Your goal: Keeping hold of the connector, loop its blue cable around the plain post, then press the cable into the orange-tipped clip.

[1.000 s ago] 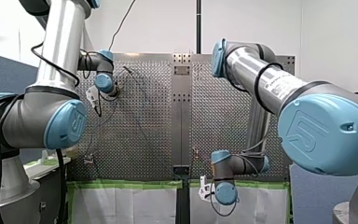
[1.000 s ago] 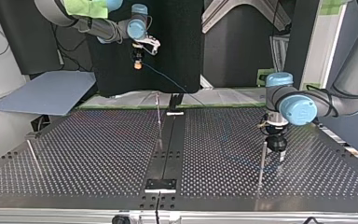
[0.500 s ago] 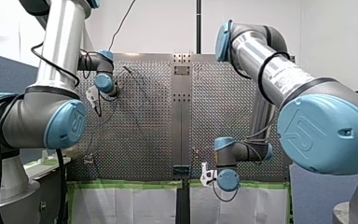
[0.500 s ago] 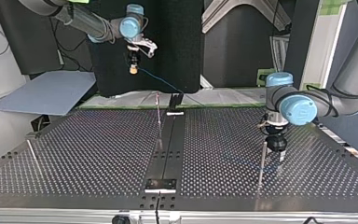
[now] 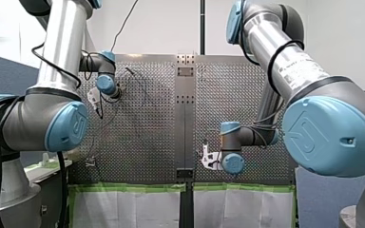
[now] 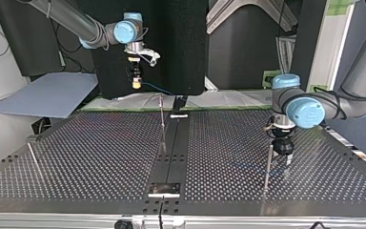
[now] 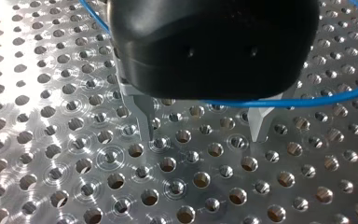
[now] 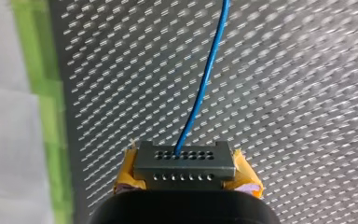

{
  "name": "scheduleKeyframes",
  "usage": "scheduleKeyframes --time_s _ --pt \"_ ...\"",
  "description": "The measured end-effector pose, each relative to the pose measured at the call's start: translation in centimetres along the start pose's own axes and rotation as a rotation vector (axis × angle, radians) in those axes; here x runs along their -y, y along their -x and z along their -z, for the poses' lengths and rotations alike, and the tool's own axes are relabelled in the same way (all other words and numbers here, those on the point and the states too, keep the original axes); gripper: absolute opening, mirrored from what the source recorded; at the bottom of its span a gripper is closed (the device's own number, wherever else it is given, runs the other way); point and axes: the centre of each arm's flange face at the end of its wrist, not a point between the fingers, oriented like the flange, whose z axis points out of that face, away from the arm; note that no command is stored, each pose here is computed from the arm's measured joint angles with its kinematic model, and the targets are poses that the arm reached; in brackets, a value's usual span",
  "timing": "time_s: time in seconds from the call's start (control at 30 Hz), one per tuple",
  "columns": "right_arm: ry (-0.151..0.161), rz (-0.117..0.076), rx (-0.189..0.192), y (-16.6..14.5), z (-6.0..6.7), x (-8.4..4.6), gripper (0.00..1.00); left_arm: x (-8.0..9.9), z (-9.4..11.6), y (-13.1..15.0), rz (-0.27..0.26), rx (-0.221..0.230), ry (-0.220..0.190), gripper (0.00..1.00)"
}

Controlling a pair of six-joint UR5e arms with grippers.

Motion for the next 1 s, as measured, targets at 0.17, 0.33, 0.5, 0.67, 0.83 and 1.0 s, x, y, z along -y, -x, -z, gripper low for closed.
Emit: scheduleKeyframes --time_s 0.17,0.33,0.5,0.67,0.83,1.0 --pt "-0.012 0.02 -0.036 -2.5 -0.4 -0.2 0.0 0.0 0.0 0.0 0.0 -0.001 0.001 1.0" --pt "-0.007 0.028 -0.049 -3.4 -0.3 -0.7 0.0 -0.1 0.0 0.0 0.002 -0.001 0.002 1.0" --pt "-0.003 0.021 -0.054 -2.7 -0.2 -1.3 0.0 -0.2 0.0 0.0 0.003 -0.002 0.004 1.0" --pt "-0.005 0.019 -0.034 -0.7 -0.2 -1.6 0.0 -0.2 0.0 0.0 0.003 -0.003 0.005 1.0" --pt "-0.03 0.007 -0.018 1.5 -0.1 -1.6 0.0 -0.2 0.0 0.0 0.003 -0.004 0.005 1.0" --pt "-0.047 -0.005 -0.022 2.3 -0.2 -1.7 0.0 -0.2 0.0 0.0 0.002 -0.007 0.006 1.0"
